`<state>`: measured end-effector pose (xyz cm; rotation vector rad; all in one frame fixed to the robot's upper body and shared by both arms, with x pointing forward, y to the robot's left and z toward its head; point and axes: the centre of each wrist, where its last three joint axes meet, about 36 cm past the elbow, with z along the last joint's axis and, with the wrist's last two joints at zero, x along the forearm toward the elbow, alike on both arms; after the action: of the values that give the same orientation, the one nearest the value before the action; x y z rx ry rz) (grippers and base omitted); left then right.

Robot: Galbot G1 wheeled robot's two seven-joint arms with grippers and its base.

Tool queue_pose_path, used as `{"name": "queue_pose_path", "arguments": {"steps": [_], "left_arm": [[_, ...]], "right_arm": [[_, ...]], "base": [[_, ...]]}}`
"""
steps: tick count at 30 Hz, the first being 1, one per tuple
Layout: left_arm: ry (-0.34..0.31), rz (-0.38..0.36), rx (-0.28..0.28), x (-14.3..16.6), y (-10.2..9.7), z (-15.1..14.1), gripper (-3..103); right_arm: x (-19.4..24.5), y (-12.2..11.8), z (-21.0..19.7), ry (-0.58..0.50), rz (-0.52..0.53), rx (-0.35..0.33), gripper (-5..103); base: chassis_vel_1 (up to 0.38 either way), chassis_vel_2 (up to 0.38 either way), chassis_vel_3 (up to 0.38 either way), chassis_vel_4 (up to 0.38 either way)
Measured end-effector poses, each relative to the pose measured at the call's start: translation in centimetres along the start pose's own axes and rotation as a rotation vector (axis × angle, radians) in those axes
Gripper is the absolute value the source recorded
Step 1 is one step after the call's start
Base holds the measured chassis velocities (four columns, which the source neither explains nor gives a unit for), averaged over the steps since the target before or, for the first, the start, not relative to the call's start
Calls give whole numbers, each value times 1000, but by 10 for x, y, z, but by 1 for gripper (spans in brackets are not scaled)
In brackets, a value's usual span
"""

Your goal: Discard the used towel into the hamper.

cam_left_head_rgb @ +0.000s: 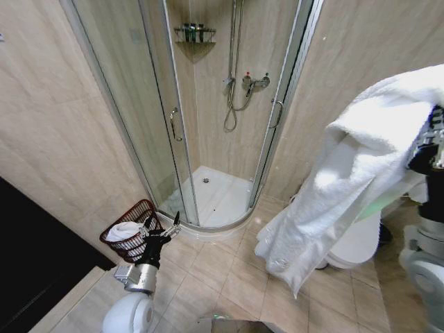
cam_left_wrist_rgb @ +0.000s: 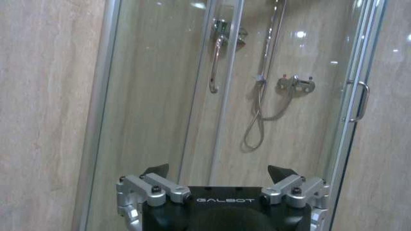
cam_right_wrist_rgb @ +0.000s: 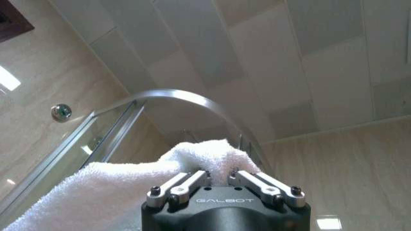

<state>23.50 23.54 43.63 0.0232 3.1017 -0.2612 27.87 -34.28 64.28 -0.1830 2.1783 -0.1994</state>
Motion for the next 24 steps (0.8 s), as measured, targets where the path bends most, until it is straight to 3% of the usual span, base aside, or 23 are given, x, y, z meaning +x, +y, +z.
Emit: {"name": "queue_pose_path", "arguments": {"steps": [24], "left_arm": [[0, 0, 0, 0, 0, 0, 100]], "right_arm": [[-2, -5, -5, 12, 19, -28, 7]], "base": [[55, 58, 56, 57]]}}
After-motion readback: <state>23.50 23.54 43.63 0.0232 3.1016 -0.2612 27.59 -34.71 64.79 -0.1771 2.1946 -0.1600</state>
